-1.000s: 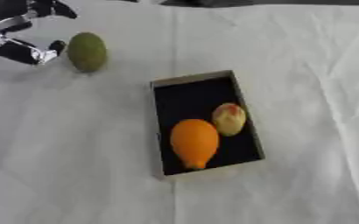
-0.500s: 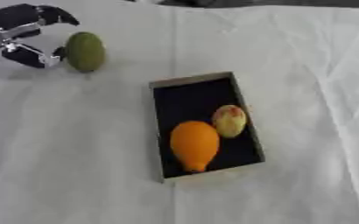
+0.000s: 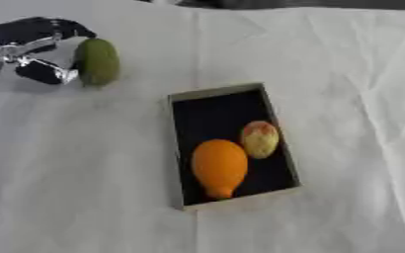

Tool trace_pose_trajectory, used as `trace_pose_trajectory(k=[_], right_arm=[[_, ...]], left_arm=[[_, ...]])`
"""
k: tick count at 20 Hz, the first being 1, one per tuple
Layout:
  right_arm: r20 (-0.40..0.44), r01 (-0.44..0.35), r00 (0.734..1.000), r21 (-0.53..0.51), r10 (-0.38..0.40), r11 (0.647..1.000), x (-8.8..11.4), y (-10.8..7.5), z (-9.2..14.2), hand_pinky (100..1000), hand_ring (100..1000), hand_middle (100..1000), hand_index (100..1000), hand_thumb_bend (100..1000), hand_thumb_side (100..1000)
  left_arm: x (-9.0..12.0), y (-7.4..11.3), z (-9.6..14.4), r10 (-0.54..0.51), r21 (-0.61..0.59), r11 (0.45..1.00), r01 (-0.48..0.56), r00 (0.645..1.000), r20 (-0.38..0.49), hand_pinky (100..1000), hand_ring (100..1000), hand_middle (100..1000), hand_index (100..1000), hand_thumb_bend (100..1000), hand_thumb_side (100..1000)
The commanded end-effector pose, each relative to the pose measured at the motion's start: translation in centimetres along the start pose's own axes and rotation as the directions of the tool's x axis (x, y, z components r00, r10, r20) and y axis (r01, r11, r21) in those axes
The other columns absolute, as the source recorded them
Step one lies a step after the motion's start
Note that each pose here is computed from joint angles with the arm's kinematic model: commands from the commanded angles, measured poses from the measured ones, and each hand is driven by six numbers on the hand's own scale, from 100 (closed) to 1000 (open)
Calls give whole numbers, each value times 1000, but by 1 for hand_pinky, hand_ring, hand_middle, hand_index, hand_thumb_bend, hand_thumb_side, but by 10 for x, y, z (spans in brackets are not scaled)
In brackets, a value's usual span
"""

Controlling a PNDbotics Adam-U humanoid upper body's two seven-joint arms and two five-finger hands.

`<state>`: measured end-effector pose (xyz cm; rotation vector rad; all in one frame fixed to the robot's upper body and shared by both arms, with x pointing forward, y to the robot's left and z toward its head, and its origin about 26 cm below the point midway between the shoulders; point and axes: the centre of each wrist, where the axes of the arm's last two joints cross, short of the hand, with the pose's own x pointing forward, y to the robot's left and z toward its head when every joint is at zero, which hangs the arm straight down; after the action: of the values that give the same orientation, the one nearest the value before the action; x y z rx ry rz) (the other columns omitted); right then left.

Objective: Pick up objects on the table and place them in the box.

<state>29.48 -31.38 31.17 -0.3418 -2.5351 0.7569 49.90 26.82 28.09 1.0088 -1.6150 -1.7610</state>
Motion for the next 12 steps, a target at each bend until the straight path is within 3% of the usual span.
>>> trace_pose_trajectory(k=[1,4,6,7,11,12], right_arm=[[29,-19,999,3,19,1000,7,-5,-5,912,943,589,767,100,466],[27,-18,999,1,18,1000,7,-5,-5,913,944,589,767,100,470],[25,-17,1000,-3,17,1000,7,-5,-5,914,944,589,767,100,470],[24,-16,1000,-4,16,1000,7,-5,-5,914,945,588,767,100,470],[20,-11,1000,-6,11,1000,7,-5,-4,915,945,588,766,100,470],[20,-9,1000,-7,9,1000,6,-5,-4,915,945,588,766,100,470]], left_arm=[[-2,11,0,-15,17,1000,15,1000,-22,887,912,862,950,100,408],[-1,9,-2,-18,2,1000,18,1000,-11,851,885,825,916,100,373],[-1,9,-2,-25,-9,1000,25,1000,2,810,833,745,853,100,253],[0,10,-2,-25,-13,1000,25,1000,2,802,822,728,834,100,240],[1,14,-1,-25,25,999,25,1000,-7,706,701,571,667,100,220],[1,15,-1,-23,46,999,24,1000,-10,661,637,516,605,100,208]])
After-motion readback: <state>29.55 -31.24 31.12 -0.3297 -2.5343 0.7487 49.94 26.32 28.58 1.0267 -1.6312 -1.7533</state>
